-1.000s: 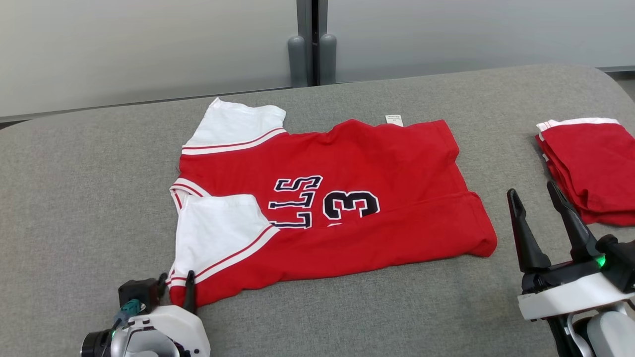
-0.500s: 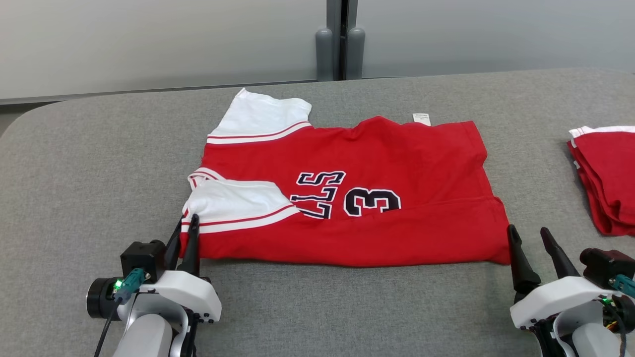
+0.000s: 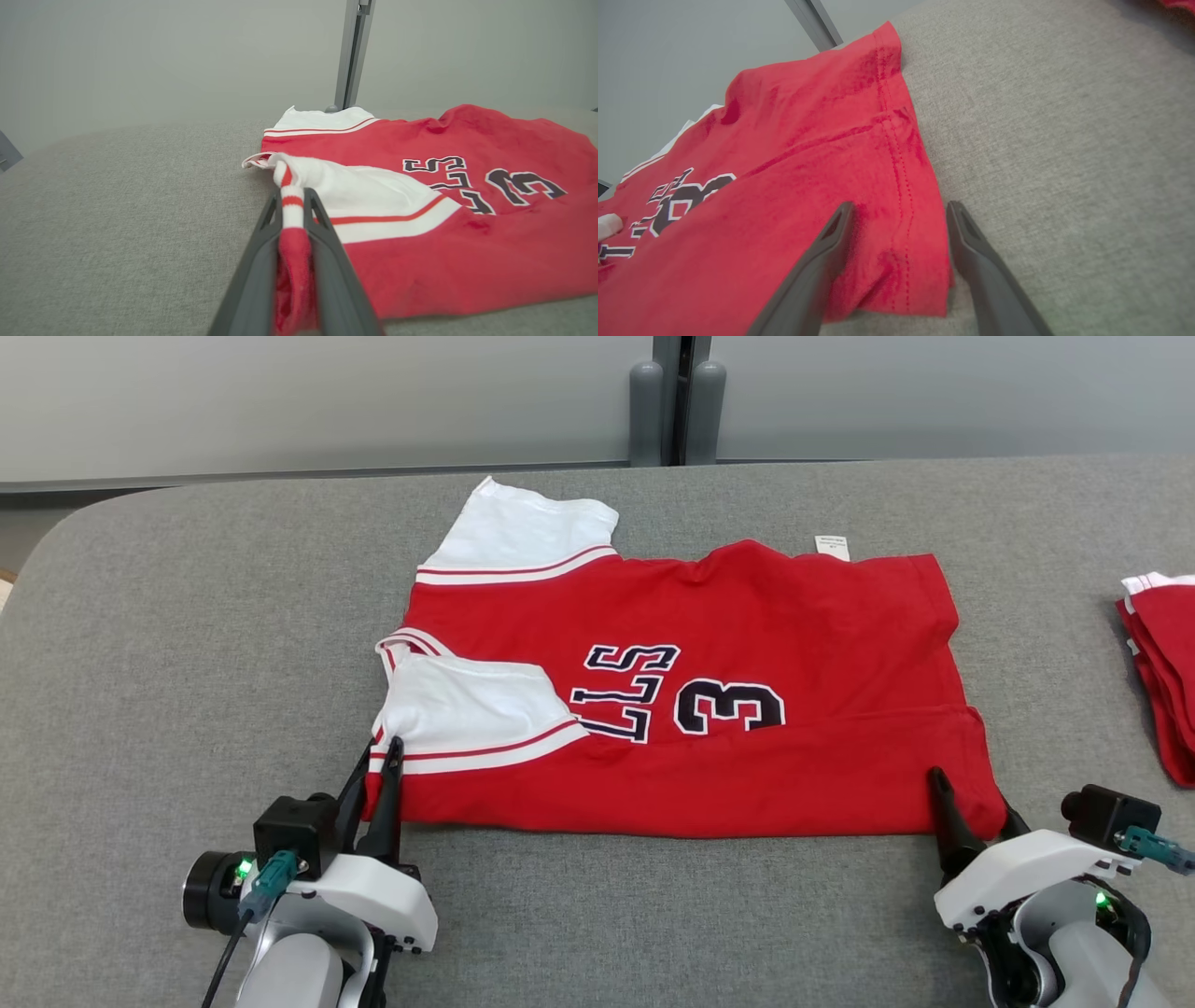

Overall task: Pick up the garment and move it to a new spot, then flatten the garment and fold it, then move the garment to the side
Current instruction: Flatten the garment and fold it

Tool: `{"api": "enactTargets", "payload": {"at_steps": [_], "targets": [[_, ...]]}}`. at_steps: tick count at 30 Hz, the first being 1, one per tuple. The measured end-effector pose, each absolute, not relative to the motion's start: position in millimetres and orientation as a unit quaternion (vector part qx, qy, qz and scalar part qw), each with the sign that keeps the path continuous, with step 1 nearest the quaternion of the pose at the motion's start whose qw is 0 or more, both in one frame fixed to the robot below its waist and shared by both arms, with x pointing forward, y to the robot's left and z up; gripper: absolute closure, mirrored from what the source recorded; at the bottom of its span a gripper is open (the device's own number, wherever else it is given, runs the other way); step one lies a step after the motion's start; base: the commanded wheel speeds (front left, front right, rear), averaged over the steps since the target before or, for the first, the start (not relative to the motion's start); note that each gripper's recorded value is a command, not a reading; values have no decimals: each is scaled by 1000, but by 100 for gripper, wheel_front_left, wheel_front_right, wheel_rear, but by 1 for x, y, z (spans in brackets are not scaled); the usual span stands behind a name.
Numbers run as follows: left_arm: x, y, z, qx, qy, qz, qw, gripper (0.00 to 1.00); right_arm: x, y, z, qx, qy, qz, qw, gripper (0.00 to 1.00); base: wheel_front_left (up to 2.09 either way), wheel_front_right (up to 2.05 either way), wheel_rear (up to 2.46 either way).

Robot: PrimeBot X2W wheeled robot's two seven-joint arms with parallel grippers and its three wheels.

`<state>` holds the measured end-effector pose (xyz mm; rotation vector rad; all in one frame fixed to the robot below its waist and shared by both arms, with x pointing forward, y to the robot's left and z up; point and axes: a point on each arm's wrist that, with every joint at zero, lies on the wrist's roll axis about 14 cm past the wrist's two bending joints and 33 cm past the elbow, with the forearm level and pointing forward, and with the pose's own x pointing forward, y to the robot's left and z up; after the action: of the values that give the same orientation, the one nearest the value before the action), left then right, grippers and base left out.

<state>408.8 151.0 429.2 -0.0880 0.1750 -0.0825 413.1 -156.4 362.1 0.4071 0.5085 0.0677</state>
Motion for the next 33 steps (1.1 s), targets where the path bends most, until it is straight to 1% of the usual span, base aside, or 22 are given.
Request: {"api": "enactTargets", "payload": {"at_steps": [1,2,4,13,19,23,26,29,33], "targets": [[408,150,429,-43,88,-43,994,100,413,-154,361,201,253,37,946,0,0,0,0],[408,150,428,-42,89,-45,994,100,413,-152,361,201,255,40,945,53,0,0,0],[408,149,427,-42,91,-46,994,100,412,-149,361,194,257,50,945,100,0,0,0],[403,145,424,-40,99,-54,993,100,410,-168,370,144,241,63,958,100,0,0,0],[388,138,417,-40,111,-72,990,100,408,-187,385,119,231,69,963,100,0,0,0],[376,133,414,-34,118,-86,989,100,398,-194,389,111,248,81,959,100,0,0,0],[364,131,409,-28,130,-95,987,100,385,-201,386,107,276,88,951,100,0,0,0],[354,133,406,-20,140,-99,985,100,370,-200,383,122,299,96,942,100,0,0,0],[342,133,401,-15,153,-107,982,100,355,-205,384,121,316,103,935,100,0,0,0]]}}
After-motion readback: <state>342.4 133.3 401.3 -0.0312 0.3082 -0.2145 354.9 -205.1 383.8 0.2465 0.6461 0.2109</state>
